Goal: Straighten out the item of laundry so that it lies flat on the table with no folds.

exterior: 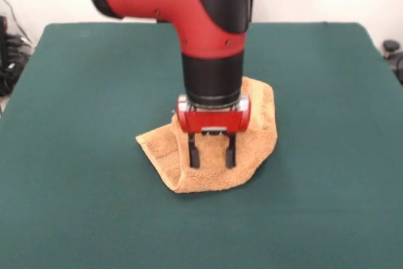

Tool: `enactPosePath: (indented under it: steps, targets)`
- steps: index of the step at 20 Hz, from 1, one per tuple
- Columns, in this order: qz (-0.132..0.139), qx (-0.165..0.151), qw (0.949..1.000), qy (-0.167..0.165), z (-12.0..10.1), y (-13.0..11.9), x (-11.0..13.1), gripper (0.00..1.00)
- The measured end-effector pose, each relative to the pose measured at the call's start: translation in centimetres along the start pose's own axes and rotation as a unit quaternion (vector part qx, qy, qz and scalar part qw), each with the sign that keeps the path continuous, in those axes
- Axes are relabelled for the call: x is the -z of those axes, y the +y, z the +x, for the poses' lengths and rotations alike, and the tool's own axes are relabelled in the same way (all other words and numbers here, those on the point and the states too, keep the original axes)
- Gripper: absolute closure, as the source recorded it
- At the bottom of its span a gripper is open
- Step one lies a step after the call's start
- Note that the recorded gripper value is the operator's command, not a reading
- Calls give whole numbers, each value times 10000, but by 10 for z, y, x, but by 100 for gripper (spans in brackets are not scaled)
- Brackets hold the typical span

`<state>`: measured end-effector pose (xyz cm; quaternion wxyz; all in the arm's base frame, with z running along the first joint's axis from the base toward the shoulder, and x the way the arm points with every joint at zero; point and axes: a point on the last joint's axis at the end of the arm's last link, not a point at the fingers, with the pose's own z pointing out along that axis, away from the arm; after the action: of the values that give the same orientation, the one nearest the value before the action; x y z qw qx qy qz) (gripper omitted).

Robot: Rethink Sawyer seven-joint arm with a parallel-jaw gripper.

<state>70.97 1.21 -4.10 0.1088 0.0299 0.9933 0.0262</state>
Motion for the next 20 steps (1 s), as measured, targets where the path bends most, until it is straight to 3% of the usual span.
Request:
enactPosePath:
  steps: [14,20]
  targets:
    - [-255,-113,9996,14,-8,-10,1,0]
    - [-232,-89,9997,52,-10,-25,19,0]
